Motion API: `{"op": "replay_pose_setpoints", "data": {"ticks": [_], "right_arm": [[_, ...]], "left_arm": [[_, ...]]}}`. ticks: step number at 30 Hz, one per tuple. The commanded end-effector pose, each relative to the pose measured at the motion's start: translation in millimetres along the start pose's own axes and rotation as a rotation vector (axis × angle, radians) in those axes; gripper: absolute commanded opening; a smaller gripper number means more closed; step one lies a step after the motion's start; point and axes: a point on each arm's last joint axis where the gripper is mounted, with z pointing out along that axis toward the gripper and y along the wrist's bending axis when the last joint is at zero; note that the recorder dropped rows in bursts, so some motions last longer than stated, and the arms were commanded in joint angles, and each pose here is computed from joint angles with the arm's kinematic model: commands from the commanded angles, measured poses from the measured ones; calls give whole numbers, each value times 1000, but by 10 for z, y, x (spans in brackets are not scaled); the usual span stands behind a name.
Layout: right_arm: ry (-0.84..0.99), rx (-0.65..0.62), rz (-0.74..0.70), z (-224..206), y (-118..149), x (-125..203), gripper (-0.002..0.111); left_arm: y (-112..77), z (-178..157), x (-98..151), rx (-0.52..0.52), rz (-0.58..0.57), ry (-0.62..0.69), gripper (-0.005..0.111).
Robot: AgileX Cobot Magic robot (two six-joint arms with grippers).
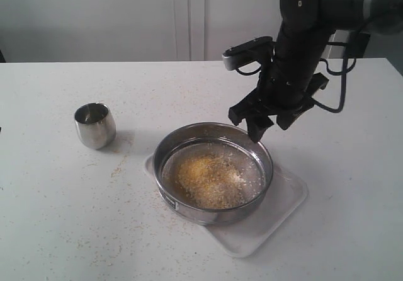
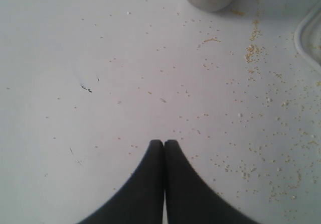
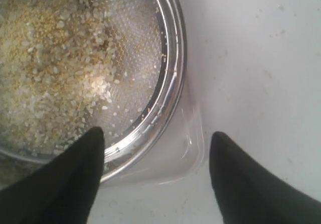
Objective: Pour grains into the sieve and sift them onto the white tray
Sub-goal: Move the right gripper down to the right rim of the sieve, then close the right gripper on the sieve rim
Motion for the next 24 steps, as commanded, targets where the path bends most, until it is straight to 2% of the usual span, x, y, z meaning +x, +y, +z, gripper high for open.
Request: {"op": "replay_pose_setpoints", "data": {"ticks": [1,9,19,24], "right_arm": [[7,-5,12,159,-7,-98,62],[30,-6,14,443,-19,-168,62],[-25,-3,17,619,-29,-251,62],[-22,-3,18,734,-33,-266,55]], "left_arm": [[-18,-7,28,8,2,9,0],[-18,-7,28,8,2,9,0],[-18,-7,28,8,2,9,0],[-18,-7,28,8,2,9,0]]}}
